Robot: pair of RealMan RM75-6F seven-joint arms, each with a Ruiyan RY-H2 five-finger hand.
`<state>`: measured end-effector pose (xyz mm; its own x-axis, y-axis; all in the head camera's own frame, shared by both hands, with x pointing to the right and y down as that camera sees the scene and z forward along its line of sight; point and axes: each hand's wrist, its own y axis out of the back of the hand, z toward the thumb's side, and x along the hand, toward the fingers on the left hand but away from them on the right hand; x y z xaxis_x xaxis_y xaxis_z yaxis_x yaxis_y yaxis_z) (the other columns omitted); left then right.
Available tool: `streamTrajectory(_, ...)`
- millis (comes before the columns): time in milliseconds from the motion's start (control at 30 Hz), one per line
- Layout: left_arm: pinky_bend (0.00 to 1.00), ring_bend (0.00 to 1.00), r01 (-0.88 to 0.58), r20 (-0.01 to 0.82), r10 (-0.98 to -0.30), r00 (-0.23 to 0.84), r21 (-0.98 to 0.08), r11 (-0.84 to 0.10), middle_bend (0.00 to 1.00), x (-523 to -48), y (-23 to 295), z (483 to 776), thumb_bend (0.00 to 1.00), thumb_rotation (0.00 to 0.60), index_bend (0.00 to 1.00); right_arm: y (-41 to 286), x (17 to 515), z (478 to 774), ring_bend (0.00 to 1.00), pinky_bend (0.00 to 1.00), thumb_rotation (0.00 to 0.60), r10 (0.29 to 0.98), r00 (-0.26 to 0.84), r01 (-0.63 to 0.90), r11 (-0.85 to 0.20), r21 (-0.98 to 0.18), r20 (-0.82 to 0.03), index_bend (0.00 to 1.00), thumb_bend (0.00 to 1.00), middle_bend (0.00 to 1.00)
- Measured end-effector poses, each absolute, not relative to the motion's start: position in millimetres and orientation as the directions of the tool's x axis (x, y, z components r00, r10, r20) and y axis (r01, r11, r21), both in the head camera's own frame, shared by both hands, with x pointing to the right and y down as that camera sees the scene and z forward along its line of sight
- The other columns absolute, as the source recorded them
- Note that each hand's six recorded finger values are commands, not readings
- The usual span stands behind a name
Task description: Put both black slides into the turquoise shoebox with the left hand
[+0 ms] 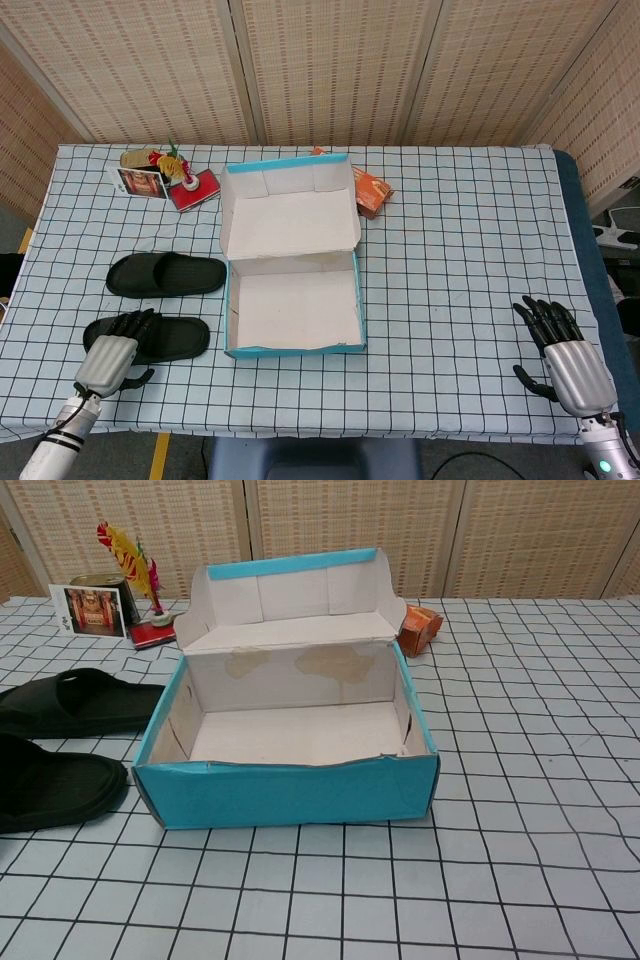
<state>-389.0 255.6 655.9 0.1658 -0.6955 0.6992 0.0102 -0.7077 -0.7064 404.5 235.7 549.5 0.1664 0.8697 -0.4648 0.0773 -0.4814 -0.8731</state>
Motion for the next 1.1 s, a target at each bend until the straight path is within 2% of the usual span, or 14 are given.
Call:
streamTrajectory(267, 0.07, 0.0, 0.042, 0.729, -0.669, 0.147, -0.68, -0.732, 0.0, -382.1, 256.9, 670.2, 0.29, 0.573, 0.0, 237.0, 403.8, 543.2, 0.0, 0.0, 0.6, 0.867, 0.191, 0.095, -0.483, -0.871, -0.46, 0.0, 0.18, 0.0)
streamTrajectory(500, 0.07, 0.0, 0.072, 0.729, -0.673, 0.123, -0.683, -0.727, 0.0, -384.0, 254.7, 680.6, 0.29, 0.575, 0.0, 238.4, 402.1, 544.2, 0.0, 0.0, 0.6, 0.86, 0.2, 0.095, -0.495, -0.864, -0.47, 0.0, 0.18, 0.0)
streamTrajectory(833, 0.08, 0.0, 0.12, 0.699, -0.711, 0.076, -0.714, -0.689, 0.0, -390.2, 248.2, 682.4, 0.29, 0.595, 0.0, 238.3, 402.1, 544.8, 0.0, 0.0, 0.6, 0.855, 0.203, 0.099, -0.504, -0.858, -0.478, 0.0, 0.18, 0.0)
streamTrajectory(1100, 0.1, 0.0, 0.124, 0.726, -0.688, 0.025, -0.685, -0.718, 0.0, -399.5, 256.1, 685.0, 0.29, 0.599, 0.0, 238.6, 402.0, 543.4, 0.0, 0.0, 0.6, 0.856, 0.205, 0.099, -0.501, -0.86, -0.475, 0.0, 0.18, 0.0)
